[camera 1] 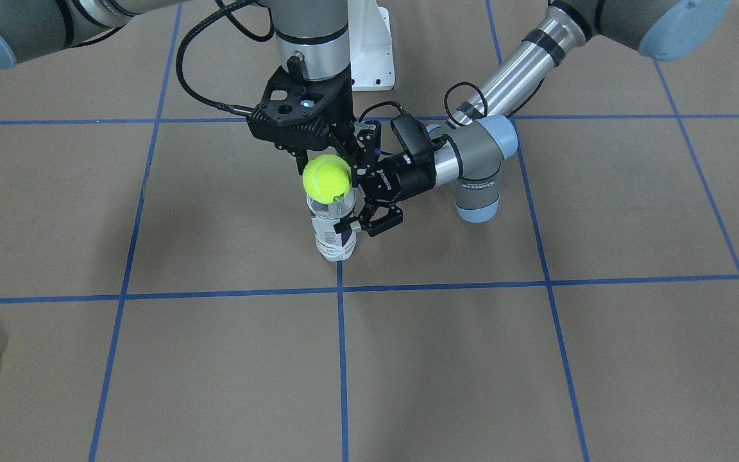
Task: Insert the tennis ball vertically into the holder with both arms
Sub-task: 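Lower the ball into the cup and open the right gripper, then withdraw the right gripper toward the remaining tennis ball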
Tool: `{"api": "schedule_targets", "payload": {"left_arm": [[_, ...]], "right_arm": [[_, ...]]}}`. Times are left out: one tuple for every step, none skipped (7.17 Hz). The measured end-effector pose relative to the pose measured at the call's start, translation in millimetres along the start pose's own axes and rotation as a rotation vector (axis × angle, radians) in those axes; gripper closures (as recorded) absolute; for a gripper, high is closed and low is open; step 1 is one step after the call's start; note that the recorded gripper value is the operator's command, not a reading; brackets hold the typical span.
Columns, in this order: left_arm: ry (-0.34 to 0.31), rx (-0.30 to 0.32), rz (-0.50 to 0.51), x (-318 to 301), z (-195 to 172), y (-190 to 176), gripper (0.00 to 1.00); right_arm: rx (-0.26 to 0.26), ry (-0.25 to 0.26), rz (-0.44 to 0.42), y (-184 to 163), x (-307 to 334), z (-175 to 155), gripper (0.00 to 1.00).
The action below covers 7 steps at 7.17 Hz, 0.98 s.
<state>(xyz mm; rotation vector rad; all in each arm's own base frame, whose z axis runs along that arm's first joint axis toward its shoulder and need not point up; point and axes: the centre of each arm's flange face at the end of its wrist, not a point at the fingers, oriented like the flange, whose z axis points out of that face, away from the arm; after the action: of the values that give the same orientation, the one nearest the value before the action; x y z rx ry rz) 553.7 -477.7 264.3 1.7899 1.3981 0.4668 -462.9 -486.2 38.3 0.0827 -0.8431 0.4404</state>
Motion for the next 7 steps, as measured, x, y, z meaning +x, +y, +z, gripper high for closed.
{"api": "schedule_targets", "payload": {"left_arm": [[0.0,0.0,0.0,0.0,0.0,0.1,0.07],[0.0,0.0,0.0,0.0,0.0,0.1,0.07],[0.0,0.0,0.001,0.0,0.0,0.1,0.07],[0.0,0.0,0.0,0.0,0.0,0.0,0.07],[0.0,0.0,0.0,0.0,0.1,-0.2,0.07],[0.0,0.001,0.0,0.1,0.2,-0.5,0.07],[0.001,0.001,0.0,0.5,0.3,-0.7,0.07]], "right_arm": [[0.004,-0.001,-0.002,0.7,-0.4,-0.2,0.01],[0.006,-0.001,-0.005,0.8,-0.4,-0.4,0.01],[0.006,-0.003,-0.009,1.2,-0.4,-1.2,0.01],[0.004,-0.005,-0.014,1.1,0.0,-2.5,0.01],[0.004,-0.006,-0.026,-0.7,1.7,-3.2,0.01],[0.008,-0.003,-0.049,-8.6,7.0,-3.3,0.01],[0.012,0.005,-0.08,-27.4,22.1,-3.7,0.01]]}}
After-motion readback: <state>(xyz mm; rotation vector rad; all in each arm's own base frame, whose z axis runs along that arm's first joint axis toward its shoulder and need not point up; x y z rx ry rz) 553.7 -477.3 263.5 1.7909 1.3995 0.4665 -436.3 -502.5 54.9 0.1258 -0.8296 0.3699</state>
